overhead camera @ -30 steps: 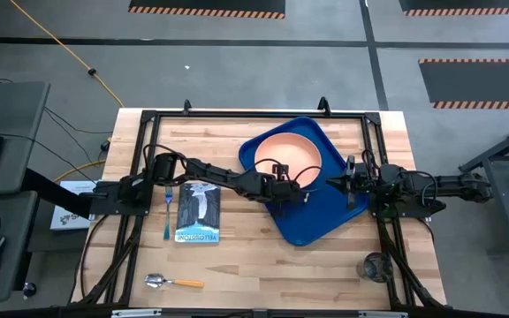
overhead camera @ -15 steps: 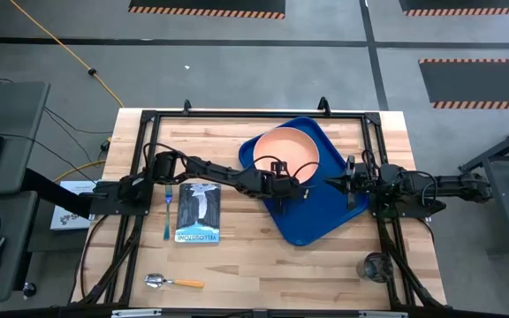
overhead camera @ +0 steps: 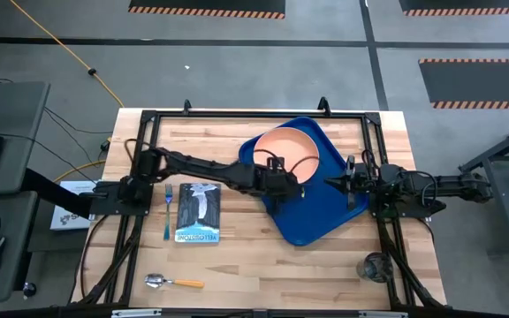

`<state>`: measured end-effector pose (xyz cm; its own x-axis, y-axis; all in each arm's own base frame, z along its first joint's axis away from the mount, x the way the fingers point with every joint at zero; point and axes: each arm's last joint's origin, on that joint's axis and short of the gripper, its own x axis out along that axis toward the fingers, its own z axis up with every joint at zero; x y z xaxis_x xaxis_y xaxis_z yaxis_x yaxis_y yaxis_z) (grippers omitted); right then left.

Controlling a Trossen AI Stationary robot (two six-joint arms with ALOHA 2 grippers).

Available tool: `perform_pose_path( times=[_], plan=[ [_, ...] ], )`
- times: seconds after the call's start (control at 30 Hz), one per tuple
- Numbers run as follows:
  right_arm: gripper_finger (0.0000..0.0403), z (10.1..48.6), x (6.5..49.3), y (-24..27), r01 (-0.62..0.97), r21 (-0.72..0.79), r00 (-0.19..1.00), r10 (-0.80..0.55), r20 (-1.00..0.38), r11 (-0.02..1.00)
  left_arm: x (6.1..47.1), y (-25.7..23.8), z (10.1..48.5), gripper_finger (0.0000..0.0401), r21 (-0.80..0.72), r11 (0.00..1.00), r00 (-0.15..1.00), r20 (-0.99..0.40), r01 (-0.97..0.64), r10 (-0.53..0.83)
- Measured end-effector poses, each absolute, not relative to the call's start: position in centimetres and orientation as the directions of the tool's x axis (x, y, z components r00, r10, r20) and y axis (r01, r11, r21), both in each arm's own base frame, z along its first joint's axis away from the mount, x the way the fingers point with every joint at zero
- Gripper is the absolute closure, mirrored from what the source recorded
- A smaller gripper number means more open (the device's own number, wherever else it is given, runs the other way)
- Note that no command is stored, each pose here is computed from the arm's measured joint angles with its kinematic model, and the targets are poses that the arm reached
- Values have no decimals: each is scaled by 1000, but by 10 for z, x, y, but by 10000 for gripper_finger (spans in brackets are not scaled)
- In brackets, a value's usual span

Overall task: Pick and place plate/cup/fork/spoon on tray
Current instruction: Put the black cup on the blue tray

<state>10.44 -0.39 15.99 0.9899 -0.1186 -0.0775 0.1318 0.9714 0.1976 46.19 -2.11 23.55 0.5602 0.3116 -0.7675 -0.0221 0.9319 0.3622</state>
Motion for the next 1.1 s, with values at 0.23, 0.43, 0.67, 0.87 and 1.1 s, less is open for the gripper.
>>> perform_pose_path(
  times=[0.23,0.43,0.67,0.87,1.1],
  plan=[
    [402,158,105,-4,128,196,989,-111,-94,972,415,-12,292,226,223,975,754,-637,-24,164],
    [402,158,106,-4,129,195,988,-111,-104,972,342,-8,302,227,154,984,921,-364,-86,137],
    [402,157,106,-4,131,194,987,-110,-115,972,258,-5,291,228,90,988,990,-54,-127,133],
    [402,157,106,-4,130,194,987,-109,-115,972,212,-3,290,228,65,988,987,82,-143,138],
    [402,157,106,-4,129,194,988,-108,-114,972,191,-2,296,228,61,988,984,115,-145,138]
  ],
)
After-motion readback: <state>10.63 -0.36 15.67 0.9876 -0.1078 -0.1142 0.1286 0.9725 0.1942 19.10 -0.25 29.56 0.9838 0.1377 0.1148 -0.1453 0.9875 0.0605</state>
